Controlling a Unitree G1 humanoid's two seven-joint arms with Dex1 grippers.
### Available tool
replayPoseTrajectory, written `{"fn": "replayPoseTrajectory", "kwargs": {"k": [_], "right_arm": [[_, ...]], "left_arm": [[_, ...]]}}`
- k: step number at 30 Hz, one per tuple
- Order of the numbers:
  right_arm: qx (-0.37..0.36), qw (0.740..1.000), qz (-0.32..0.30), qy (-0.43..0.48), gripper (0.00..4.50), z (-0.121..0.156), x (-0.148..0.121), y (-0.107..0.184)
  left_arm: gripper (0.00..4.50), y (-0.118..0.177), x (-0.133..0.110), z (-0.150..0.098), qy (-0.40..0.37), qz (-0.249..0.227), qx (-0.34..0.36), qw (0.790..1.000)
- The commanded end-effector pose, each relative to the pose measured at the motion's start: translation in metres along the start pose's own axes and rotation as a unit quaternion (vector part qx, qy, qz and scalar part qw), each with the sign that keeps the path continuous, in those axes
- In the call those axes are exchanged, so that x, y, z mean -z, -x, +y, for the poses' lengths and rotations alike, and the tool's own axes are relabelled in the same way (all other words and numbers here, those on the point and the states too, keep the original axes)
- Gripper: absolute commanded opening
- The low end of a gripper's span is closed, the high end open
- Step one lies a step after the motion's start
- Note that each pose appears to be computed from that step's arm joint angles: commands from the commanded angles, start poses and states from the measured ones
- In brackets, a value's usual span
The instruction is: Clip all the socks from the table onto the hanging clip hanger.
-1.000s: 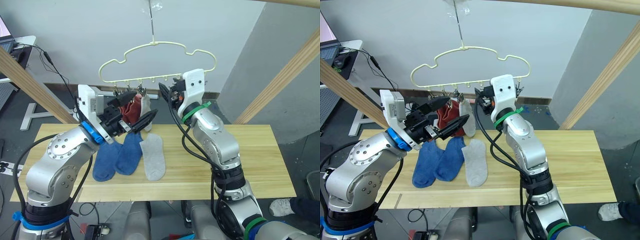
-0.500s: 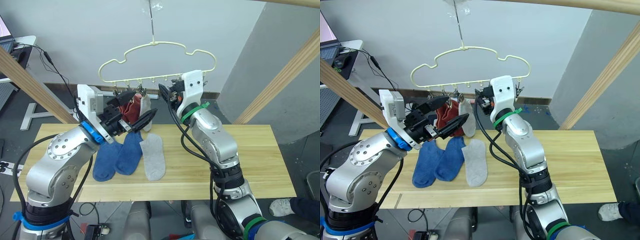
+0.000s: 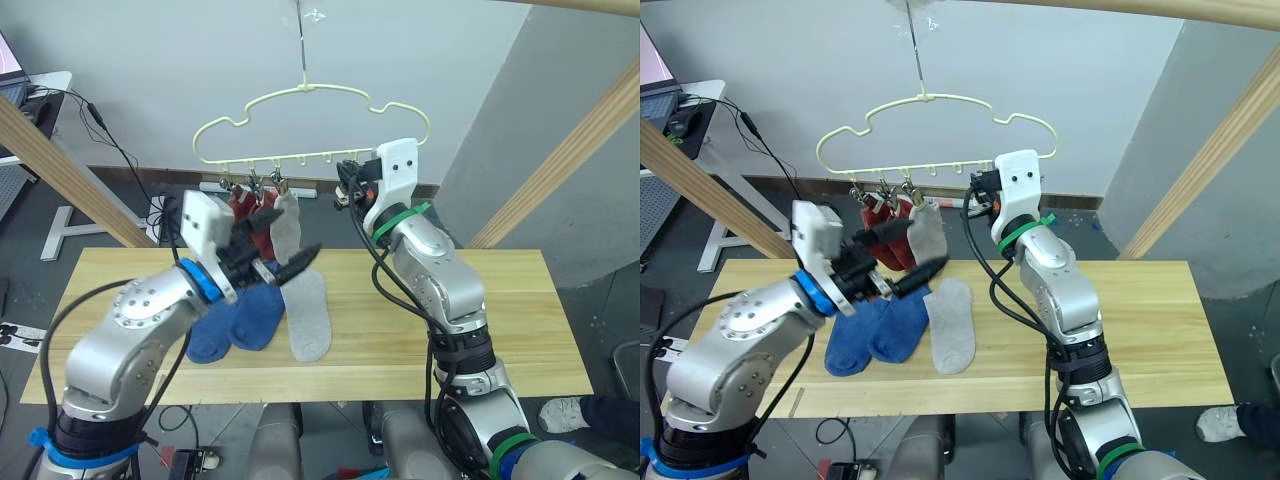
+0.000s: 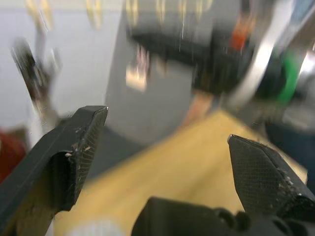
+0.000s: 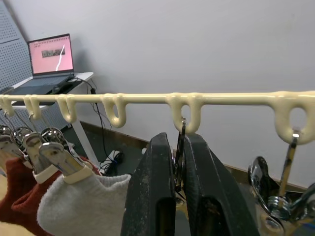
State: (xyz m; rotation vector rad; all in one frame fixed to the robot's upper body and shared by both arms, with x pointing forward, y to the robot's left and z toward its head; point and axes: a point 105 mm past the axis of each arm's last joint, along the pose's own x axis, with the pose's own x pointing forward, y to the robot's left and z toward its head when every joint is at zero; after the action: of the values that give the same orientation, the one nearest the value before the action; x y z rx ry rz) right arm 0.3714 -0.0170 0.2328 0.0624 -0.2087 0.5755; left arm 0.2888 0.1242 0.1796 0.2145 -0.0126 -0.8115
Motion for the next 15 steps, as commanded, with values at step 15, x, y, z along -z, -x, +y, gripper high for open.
{"fn": "replayPoseTrajectory", "kwargs": {"k": [15], "right_arm": [[-0.017,1.0,0.023,-0.01,0.02,-0.002,-0.002,0.011]], "left_arm": [[4.5,-0.06,0.162,-0.009,-0.017,0.242,0.013,0.97]]}}
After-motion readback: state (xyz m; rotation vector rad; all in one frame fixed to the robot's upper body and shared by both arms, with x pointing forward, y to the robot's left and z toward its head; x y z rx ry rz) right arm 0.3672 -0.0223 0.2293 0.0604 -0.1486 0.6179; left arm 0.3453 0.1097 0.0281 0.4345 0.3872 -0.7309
